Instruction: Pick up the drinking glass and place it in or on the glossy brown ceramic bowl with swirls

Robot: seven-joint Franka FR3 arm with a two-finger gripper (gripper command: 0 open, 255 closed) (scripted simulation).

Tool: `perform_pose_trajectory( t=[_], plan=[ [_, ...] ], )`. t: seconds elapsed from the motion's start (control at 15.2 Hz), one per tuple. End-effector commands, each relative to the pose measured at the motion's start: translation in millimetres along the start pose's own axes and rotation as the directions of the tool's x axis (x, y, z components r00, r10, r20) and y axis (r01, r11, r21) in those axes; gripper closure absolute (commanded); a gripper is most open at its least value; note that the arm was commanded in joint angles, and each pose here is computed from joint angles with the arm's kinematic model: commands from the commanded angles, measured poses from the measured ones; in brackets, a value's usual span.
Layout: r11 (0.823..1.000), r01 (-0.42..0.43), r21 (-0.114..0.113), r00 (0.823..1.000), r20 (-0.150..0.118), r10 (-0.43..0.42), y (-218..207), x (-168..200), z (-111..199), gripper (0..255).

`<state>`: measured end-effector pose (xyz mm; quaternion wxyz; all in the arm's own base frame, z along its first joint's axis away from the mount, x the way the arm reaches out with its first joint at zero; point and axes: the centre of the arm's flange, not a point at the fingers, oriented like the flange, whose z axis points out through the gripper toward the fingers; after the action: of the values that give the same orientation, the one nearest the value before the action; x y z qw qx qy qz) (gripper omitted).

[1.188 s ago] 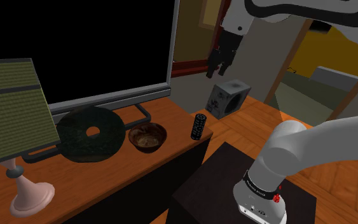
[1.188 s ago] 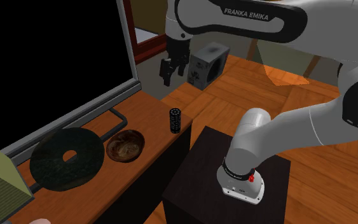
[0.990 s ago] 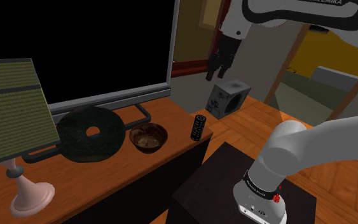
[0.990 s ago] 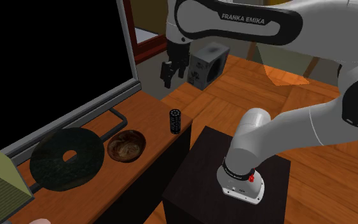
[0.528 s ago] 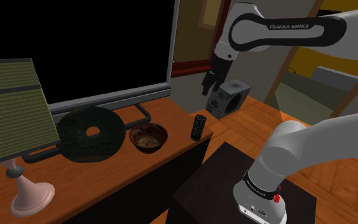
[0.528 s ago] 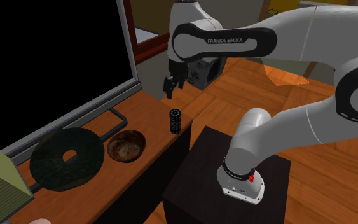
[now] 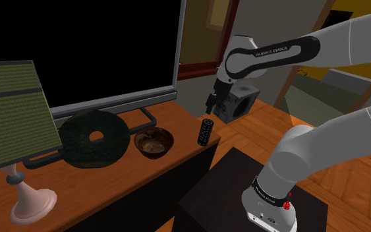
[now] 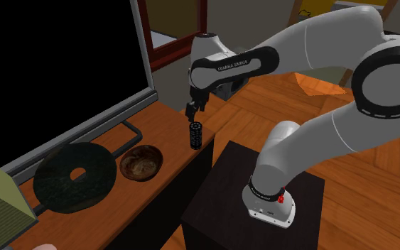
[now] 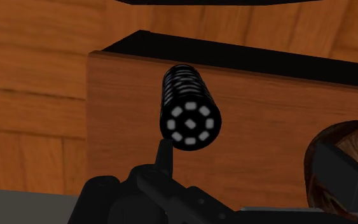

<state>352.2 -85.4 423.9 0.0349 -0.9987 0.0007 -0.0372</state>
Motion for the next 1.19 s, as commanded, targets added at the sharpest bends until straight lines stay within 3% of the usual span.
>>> perform_pose_trajectory(
  t=[0.0,0.2,0.73,1.12],
  plan=[
    [1.0,0.006,0.0,1.0,0.001,-0.006,12.8,2.9,24.3,0],
    [1.0,0.013,0.0,1.0,0.005,-0.013,29.3,7.8,60.1,0],
    [1.0,0.013,0.001,1.0,0.005,-0.013,30.1,7.8,101.9,0],
    [1.0,0.013,0.001,1.0,0.005,-0.013,30.1,7.8,101.9,0]
  ],
)
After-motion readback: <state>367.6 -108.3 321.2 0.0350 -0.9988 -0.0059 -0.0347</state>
